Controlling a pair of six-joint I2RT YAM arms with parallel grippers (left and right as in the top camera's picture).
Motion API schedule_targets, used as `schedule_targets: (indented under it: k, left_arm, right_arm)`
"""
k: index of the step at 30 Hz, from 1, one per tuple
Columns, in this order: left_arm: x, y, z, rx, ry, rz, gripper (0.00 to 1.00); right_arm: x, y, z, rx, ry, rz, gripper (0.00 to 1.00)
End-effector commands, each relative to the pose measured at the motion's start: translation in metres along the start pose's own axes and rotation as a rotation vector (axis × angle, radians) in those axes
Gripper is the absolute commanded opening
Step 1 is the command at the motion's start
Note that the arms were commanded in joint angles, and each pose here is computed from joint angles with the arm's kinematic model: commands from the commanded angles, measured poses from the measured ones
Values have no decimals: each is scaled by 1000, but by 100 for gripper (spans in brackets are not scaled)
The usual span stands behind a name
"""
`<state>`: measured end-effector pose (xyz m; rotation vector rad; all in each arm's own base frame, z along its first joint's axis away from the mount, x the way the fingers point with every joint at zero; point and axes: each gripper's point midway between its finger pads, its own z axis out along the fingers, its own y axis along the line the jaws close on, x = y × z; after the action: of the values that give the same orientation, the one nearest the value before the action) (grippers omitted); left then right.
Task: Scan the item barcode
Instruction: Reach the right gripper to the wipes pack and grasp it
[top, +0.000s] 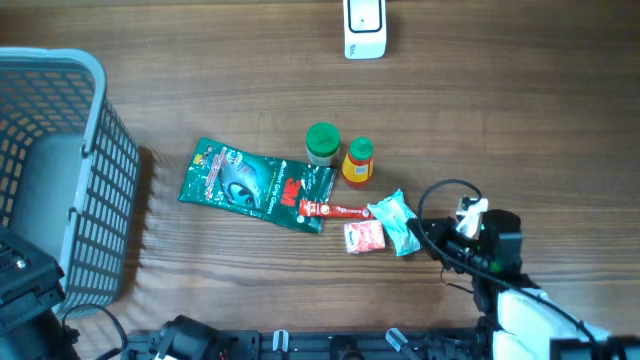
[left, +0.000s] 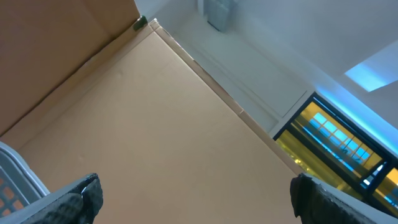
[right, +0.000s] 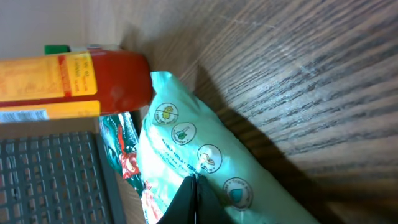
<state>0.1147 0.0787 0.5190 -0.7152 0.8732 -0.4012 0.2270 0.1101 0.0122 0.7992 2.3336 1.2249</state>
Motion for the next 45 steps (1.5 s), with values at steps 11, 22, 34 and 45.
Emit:
schedule_targets:
  k: [11, 22, 34, 45]
  left_arm:
    - [-3, -1, -2, 10, -4, -13, 100]
    - [-36, 15, -34, 34, -53, -62, 100]
    - [-59, 23, -53, 57, -101, -110, 100]
    - [-62, 27, -58, 58, -103, -112, 100]
  right_arm:
    - [-18, 64, -17, -11, 44, -139, 5]
    - [18, 26, -4, 228, 209, -192, 5]
    - [25, -18, 8, 549, 291, -176, 5]
    - [-37, 67, -42, 538, -26, -361, 5]
